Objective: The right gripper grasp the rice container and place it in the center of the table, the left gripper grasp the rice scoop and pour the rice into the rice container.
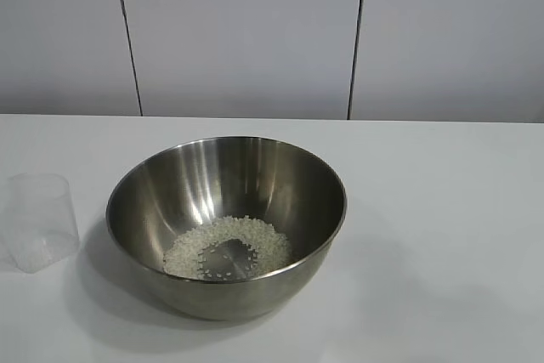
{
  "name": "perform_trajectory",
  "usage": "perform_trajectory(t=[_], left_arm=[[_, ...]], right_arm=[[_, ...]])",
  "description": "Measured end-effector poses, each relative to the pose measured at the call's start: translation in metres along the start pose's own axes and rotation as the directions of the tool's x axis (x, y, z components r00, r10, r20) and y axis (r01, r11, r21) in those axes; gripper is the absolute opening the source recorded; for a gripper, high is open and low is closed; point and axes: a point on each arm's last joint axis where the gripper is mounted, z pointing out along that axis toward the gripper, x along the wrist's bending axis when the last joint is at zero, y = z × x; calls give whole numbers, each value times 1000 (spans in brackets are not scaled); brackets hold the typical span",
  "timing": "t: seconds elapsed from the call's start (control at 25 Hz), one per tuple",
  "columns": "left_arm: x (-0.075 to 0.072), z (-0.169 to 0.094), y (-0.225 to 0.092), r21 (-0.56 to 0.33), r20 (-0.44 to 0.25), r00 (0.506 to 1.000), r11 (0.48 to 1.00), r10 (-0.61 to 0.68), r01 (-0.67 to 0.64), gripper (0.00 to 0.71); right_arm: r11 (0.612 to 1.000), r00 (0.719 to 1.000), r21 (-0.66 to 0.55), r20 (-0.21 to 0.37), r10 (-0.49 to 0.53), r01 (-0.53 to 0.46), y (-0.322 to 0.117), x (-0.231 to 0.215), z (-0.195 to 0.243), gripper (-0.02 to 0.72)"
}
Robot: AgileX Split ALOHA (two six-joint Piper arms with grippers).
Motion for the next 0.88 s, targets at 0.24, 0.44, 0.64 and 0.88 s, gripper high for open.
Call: perform_trajectory(t=[0.24, 0.44, 0.64, 0.88], left_arm=[[8, -42, 23, 100, -99, 988, 989, 116, -106, 476], [16, -66, 14, 462, -65, 959, 860, 275, -215, 476], [5, -86, -7, 701, 113, 974, 679, 194, -217, 476], [0, -118, -28, 783, 164, 982, 593, 96, -188, 476]], right_arm=[[1000, 1000, -1, 0, 0, 0, 0, 0, 0, 472], [1000, 1000, -1, 0, 0, 0, 0, 0, 0, 472], [1000, 1000, 0, 0, 0, 0, 0, 0, 0, 472], [1000, 1000, 0, 0, 0, 0, 0, 0, 0, 472]])
